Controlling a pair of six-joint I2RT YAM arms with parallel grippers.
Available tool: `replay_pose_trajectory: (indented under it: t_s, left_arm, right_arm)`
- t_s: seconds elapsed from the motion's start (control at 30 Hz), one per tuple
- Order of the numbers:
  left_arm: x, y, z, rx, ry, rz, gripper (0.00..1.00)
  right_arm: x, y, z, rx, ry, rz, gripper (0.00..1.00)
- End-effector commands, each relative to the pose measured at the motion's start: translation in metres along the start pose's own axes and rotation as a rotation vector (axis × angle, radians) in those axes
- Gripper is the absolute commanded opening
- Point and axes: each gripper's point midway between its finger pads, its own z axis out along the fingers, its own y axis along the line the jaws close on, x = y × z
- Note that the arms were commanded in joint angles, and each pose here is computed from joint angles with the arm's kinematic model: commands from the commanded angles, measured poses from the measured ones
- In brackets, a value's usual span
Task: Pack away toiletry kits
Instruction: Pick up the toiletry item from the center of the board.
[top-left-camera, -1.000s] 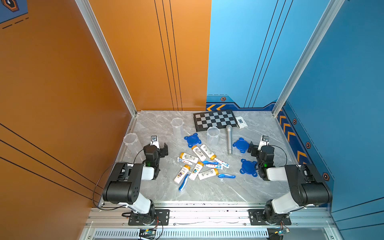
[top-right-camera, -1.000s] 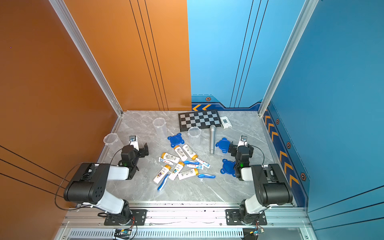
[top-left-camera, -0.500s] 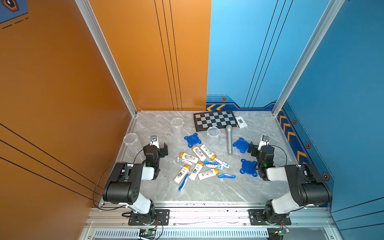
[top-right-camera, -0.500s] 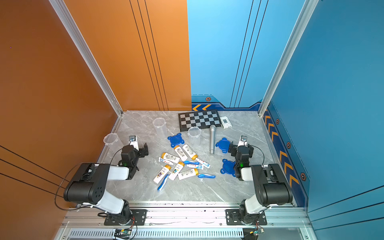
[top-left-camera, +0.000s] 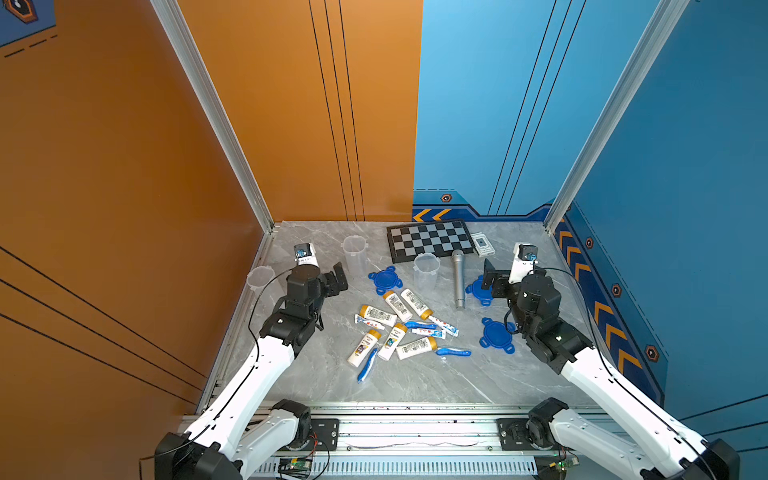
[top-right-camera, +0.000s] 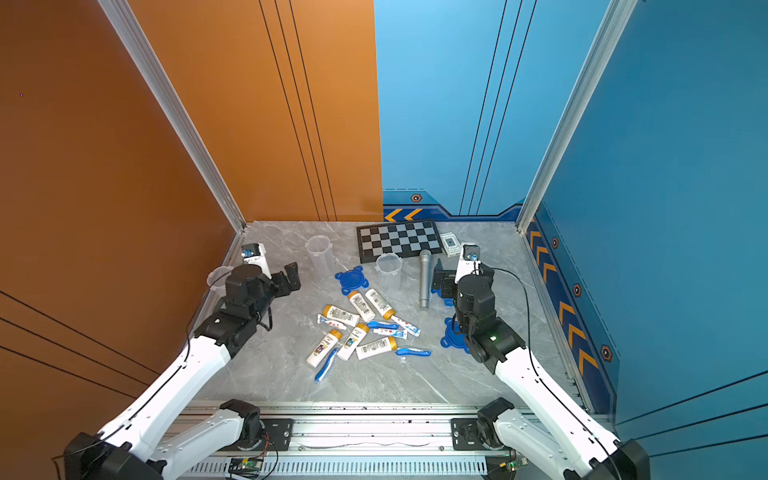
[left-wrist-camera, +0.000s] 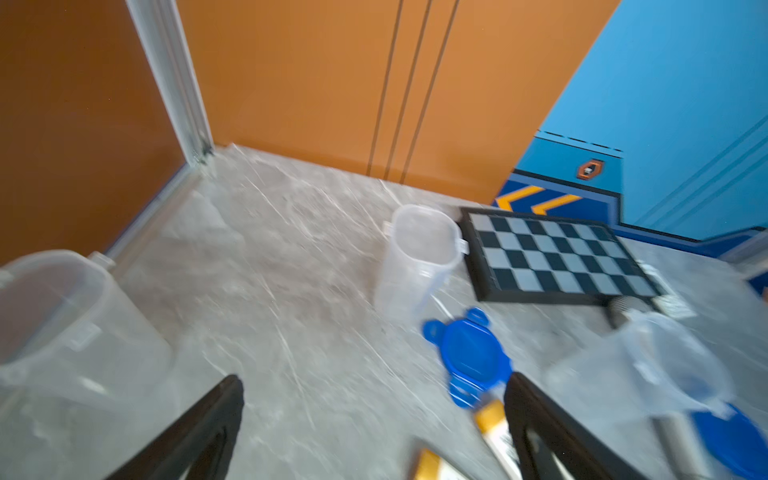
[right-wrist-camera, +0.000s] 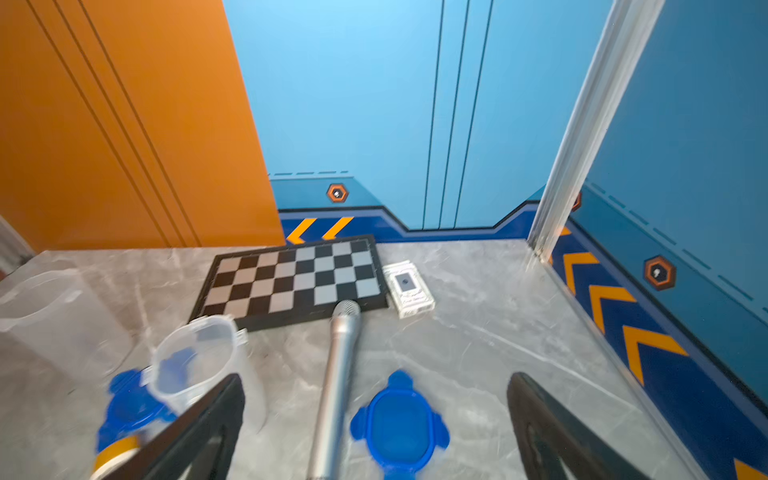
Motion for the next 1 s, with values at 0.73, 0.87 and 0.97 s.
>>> replay_pose_trajectory:
  t_s: [0.73,0.87,0.97]
  left_arm:
    - [0.22,-0.153,-0.057,0.402,1.014,0.58,0.96]
    - [0.252,-0.156,-0.041,0.397,1.059,0.753,0.93]
    - [0.264,-0.16,-0.031,0.412,1.069,0.839,0.9]
  right_arm:
    - [0.195,0.033,-0.072,0.001,0.964,0.511,1.0]
    - [0.201,0.024,-0.077,0.026,0.961,0.566,1.0]
    - [0.206,0.02,-0.08,0.035,0.949,0.598,1.0]
